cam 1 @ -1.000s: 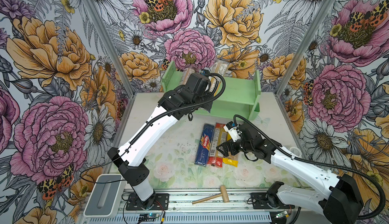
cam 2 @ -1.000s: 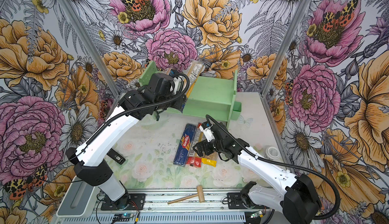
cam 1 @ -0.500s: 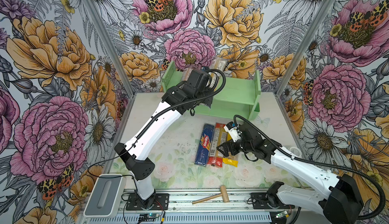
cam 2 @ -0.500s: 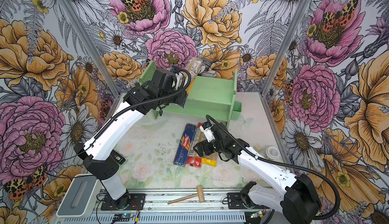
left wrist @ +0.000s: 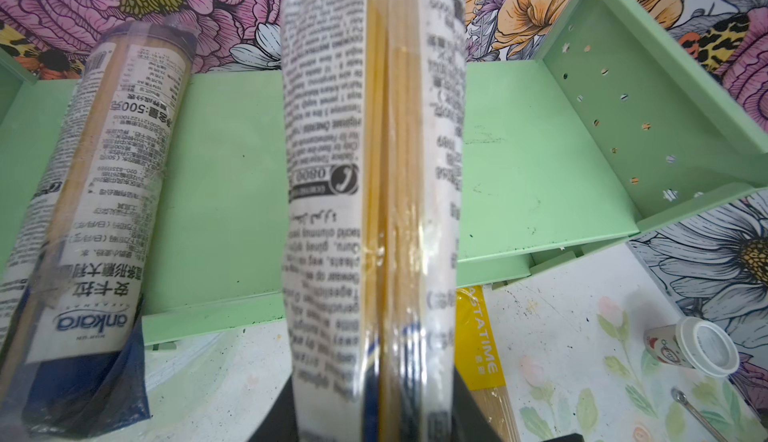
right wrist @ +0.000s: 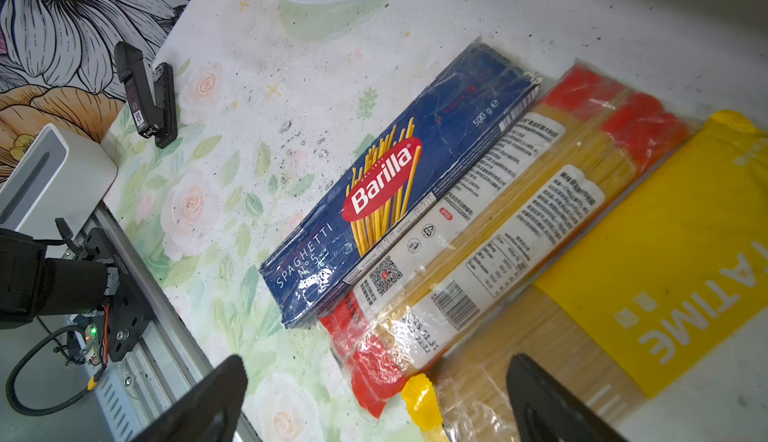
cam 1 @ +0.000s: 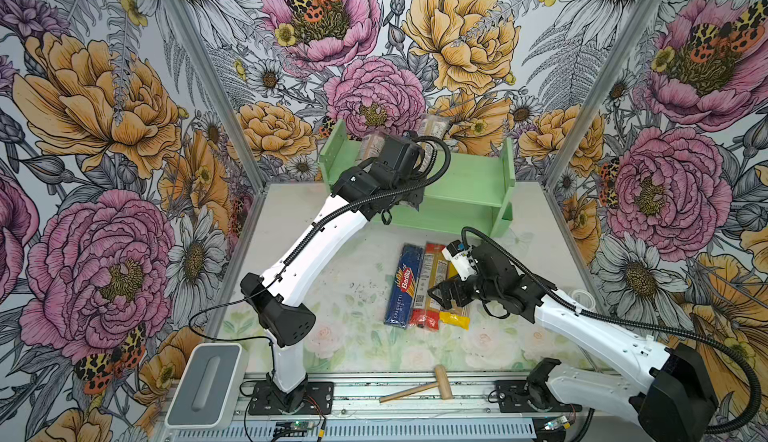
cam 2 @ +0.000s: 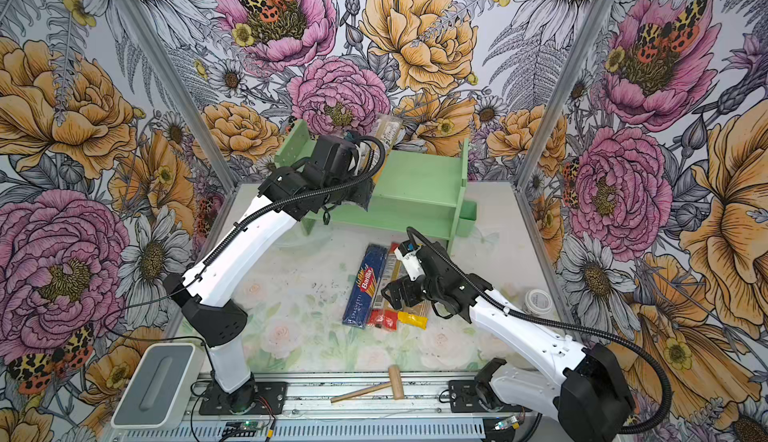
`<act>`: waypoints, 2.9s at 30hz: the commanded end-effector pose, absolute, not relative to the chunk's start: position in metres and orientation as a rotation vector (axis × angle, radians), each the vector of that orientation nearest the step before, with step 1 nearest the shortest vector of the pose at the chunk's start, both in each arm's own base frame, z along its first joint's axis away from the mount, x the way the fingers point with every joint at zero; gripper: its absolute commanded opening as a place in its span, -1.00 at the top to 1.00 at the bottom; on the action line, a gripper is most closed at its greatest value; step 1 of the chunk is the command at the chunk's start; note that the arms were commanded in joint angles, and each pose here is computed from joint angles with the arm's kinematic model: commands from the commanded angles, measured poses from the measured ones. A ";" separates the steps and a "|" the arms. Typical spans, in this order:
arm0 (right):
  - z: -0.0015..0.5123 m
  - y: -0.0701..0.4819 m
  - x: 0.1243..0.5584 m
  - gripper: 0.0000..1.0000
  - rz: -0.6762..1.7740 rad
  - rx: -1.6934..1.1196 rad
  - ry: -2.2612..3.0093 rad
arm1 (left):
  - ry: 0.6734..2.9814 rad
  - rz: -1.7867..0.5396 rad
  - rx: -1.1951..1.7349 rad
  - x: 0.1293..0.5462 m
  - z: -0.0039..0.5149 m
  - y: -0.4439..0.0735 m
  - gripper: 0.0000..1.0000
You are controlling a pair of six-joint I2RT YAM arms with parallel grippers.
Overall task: Place and organize the pasta boxes and bags onto the shelf
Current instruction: 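Position the held pack over the upper shelf tier beside the first pack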
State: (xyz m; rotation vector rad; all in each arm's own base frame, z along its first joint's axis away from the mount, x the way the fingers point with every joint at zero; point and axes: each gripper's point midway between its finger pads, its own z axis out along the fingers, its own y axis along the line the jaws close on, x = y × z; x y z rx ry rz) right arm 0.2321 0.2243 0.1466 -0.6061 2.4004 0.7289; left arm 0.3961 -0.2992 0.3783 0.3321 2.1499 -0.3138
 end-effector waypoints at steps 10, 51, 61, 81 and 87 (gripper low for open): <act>0.153 0.219 0.233 -0.99 0.719 -0.606 2.362 | 1.957 -0.301 0.194 0.429 0.426 -0.298 1.00; 0.146 0.213 0.234 -0.99 0.702 -0.591 2.376 | 2.006 -0.238 0.150 0.445 0.401 -0.288 1.00; 0.144 0.213 0.233 -0.99 0.701 -0.590 2.384 | 2.025 -0.242 0.149 0.446 0.392 -0.290 1.00; 0.144 0.212 0.233 -0.99 0.702 -0.588 2.382 | 2.059 -0.240 0.143 0.449 0.377 -0.292 1.00; 0.145 0.213 0.232 -0.99 0.709 -0.590 2.380 | 2.066 -0.234 0.140 0.451 0.373 -0.292 1.00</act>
